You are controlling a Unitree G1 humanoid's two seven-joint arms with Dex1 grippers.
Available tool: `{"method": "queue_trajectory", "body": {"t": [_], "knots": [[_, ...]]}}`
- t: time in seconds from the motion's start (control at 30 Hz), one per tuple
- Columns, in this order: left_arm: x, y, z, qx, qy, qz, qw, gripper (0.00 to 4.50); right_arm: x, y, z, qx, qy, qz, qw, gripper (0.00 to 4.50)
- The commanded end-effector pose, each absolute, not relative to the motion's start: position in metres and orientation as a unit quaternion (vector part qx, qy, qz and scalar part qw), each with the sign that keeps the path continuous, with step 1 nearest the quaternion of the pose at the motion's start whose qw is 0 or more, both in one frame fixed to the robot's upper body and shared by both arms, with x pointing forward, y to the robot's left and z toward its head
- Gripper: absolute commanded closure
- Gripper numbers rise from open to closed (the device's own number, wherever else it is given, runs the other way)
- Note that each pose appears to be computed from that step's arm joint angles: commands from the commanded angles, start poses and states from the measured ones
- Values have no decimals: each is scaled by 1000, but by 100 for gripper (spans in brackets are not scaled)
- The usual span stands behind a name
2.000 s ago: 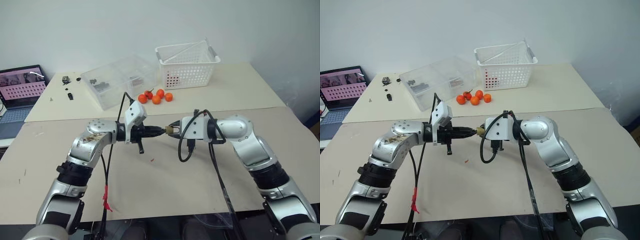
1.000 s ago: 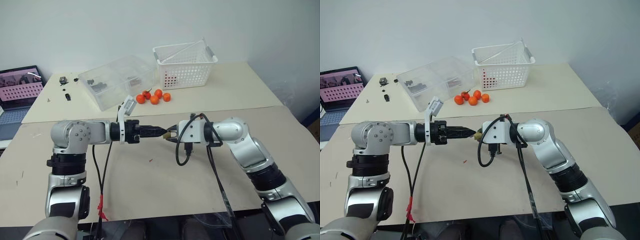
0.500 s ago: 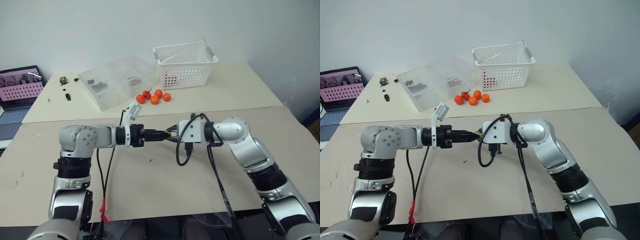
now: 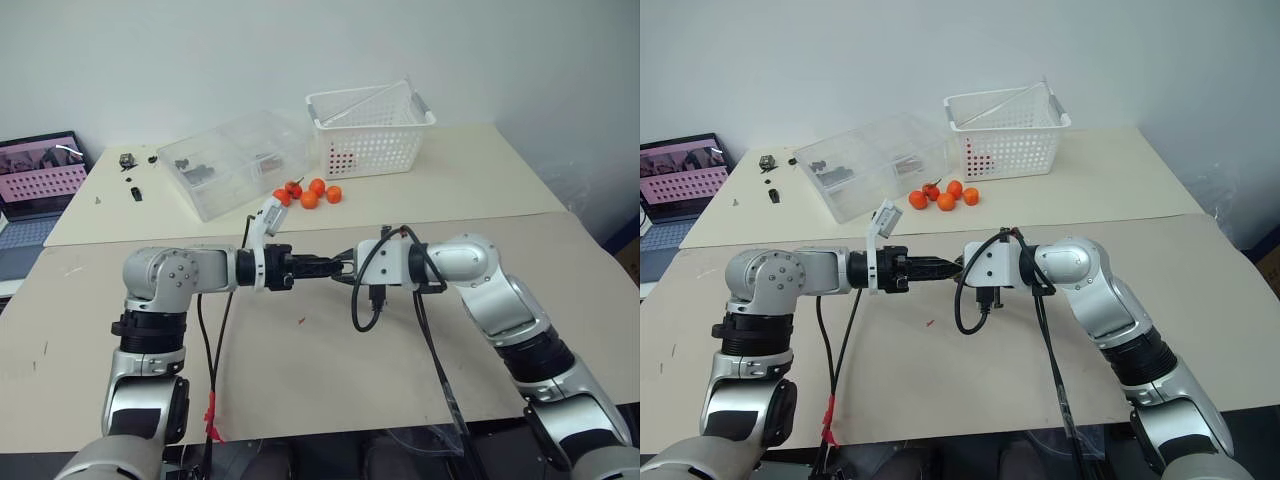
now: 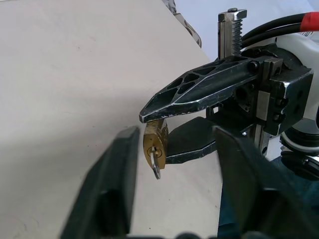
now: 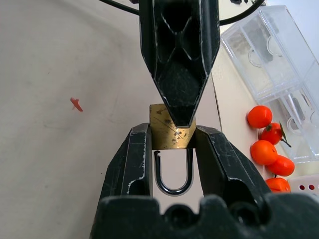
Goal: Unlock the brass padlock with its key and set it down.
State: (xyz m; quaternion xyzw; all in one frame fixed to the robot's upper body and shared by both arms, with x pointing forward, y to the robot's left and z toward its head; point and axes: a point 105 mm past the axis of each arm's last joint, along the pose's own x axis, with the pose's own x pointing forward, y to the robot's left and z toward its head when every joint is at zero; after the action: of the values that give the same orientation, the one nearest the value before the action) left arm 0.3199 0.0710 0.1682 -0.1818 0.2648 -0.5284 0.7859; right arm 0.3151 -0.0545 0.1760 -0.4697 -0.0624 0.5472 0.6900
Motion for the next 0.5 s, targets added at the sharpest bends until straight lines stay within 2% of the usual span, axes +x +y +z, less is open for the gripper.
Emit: {"method": "queue_trajectory", "body": {"t": [0.03, 0.1, 0.5], "knots": [[315, 64, 183, -175, 243, -555, 776, 368, 311, -50, 195, -470, -97, 542, 690, 360], [315, 64, 182, -176, 246, -556, 774, 446, 311, -50, 196, -470, -97, 541, 691, 360], [310, 62, 180, -176, 260, -563, 764, 446, 314, -50, 200, -468, -102, 537, 695, 360]]}}
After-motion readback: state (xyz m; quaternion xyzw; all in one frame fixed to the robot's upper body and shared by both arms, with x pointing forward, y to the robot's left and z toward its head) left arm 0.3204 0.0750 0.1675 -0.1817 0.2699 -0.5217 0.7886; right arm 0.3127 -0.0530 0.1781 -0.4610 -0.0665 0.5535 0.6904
